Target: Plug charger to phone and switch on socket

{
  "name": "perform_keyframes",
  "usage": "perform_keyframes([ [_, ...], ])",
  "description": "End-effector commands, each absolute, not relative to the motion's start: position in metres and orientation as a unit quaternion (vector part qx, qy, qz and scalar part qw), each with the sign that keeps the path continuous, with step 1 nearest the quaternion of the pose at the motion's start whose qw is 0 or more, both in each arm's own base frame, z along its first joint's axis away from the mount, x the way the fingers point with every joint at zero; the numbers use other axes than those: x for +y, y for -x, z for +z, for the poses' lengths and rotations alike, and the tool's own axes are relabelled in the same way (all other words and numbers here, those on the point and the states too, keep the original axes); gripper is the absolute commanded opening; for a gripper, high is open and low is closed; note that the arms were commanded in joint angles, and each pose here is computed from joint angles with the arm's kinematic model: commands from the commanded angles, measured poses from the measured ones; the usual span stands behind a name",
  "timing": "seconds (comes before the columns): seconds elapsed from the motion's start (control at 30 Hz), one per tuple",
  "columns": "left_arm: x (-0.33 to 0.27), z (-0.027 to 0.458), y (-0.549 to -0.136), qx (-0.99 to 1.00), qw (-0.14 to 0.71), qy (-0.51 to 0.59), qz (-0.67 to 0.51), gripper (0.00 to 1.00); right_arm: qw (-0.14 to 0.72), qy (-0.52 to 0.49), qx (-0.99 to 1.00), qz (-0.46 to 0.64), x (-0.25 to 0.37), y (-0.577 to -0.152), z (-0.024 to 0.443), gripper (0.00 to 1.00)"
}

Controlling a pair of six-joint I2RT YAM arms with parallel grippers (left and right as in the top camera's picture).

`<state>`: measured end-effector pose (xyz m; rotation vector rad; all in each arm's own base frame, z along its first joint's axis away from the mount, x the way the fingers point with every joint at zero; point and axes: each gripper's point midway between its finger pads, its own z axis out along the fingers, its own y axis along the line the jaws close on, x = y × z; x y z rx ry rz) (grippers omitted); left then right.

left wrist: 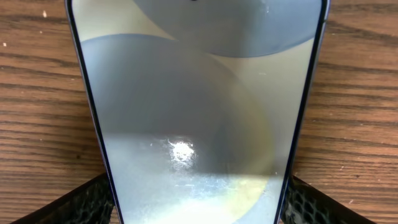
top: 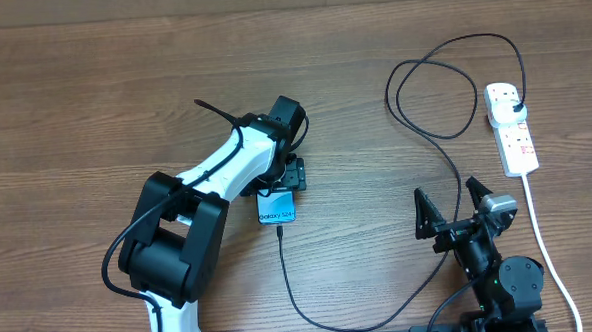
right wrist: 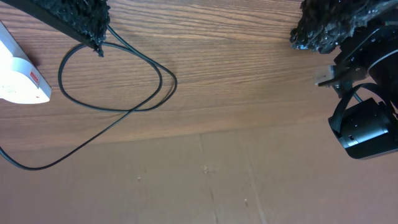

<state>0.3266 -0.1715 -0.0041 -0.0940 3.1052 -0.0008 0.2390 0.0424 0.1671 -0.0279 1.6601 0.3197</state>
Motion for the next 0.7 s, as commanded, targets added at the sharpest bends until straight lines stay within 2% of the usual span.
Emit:
perform_keyframes([
  [0.0,-0.1680,-0.0388,-0.3009,0.999,-0.038,0.032,0.010,0.85,0.667,0.011,0.731,0.143,0.0424,-0.2386,0.1690,1.00],
  [0.27,-0.1678,-0.0388,-0.3001,0.999,-0.039,0.032,0.010,0.95,0.667,0.011,0.731,0.143,0.0424,-0.2386,0.1690,1.00],
  [0.37,-0.1677,-0.0388,-0.3002,0.999,-0.039,0.032,0.010,0.93,0.667,0.011,0.731,0.143,0.0424,-0.2386,0.1690,1.00],
  [0.47,-0.1676,-0.0388,-0.3000,0.999,-0.040,0.032,0.010,0.83,0.667,0.011,0.731,0.143,0.0424,-0.2386,0.1690,1.00],
  [0.67,-0.1676,-0.0388,-0.3002,0.999,-0.039,0.032,0.010,0.79,0.667,0.011,0.731,0.143,0.0424,-0.2386,0.1690,1.00],
])
